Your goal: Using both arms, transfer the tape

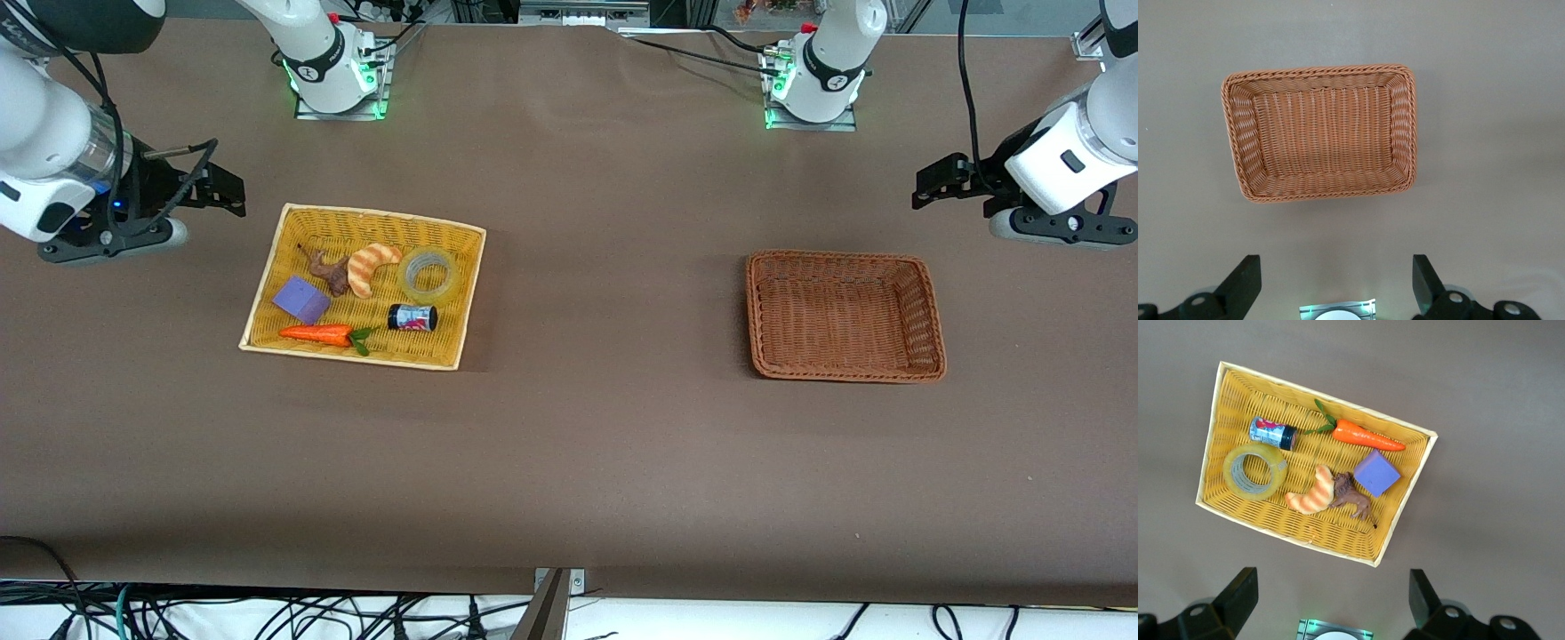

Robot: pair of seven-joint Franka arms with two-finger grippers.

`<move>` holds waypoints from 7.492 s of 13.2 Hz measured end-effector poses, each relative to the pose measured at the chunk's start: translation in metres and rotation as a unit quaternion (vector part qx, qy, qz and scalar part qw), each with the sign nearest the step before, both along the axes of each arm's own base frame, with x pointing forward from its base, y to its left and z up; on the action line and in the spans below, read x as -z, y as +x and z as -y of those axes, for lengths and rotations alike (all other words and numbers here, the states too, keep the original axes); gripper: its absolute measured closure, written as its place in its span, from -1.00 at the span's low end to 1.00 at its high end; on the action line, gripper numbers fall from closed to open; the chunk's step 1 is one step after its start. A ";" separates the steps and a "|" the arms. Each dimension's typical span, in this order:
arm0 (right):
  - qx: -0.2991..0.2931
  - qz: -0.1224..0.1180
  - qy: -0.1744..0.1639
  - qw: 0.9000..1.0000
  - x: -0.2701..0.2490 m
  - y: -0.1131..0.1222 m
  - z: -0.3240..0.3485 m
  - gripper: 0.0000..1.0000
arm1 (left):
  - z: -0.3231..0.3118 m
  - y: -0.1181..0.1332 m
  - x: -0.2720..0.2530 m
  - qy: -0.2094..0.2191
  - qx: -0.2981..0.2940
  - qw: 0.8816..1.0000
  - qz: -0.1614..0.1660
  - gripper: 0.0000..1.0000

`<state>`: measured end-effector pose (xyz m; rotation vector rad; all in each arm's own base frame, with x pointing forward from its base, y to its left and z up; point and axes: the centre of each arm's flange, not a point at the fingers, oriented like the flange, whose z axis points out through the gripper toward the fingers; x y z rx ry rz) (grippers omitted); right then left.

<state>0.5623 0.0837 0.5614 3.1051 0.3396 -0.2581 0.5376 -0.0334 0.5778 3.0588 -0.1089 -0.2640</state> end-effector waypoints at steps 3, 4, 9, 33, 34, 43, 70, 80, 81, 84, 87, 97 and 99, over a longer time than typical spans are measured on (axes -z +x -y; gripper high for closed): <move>0.008 0.004 0.002 1.000 0.058 0.002 -0.008 -1.00 | 0.000 0.000 0.000 0.000 0.000 1.000 0.000 -1.00; 0.011 0.006 0.002 1.000 0.088 -0.001 -0.018 -1.00 | 0.000 0.000 0.000 0.000 0.000 1.000 0.000 -1.00; 0.050 0.029 0.001 0.998 0.211 -0.044 -0.083 -1.00 | 0.000 0.000 0.000 0.000 0.000 1.000 0.000 -1.00; 0.055 0.012 0.008 0.998 0.207 -0.016 -0.179 0.57 | 0.000 0.000 0.000 0.000 0.000 1.000 0.000 -1.00; 0.057 0.018 0.010 0.998 0.194 -0.019 -0.202 0.57 | 0.000 0.000 0.000 0.000 0.000 1.000 0.000 -1.00; 0.140 0.041 -0.005 0.989 0.310 -0.105 -0.474 0.57 | -0.002 0.002 0.003 0.000 -0.001 1.000 -0.003 -1.00; 0.049 0.032 0.002 0.998 -0.009 -0.012 0.006 -1.00 | 0.269 0.032 0.271 -0.027 -0.109 0.993 -0.030 -1.00; 0.034 0.035 -0.007 0.999 0.001 -0.005 0.005 -1.00 | 0.342 -0.063 0.332 0.010 -0.088 0.996 -0.006 -1.00; 0.033 0.035 -0.007 0.999 0.007 -0.002 0.005 -1.00 | 0.343 -0.066 0.333 0.021 -0.083 0.996 0.004 -1.00; 0.035 0.029 -0.010 0.999 0.020 0.005 0.007 -1.00 | 0.340 -0.067 0.338 0.027 -0.082 0.996 0.013 -1.00; 0.035 0.028 -0.010 0.999 0.020 0.005 0.008 -1.00 | 0.338 -0.064 0.349 0.015 -0.090 0.996 0.015 -1.00; 0.033 0.025 -0.010 0.999 0.024 0.005 0.006 -1.00 | 0.337 -0.067 0.404 0.026 -0.088 0.995 0.035 -0.99; 0.033 0.024 -0.010 0.999 0.024 0.005 0.006 -1.00 | 0.336 -0.066 0.406 0.025 -0.103 0.994 0.035 -0.67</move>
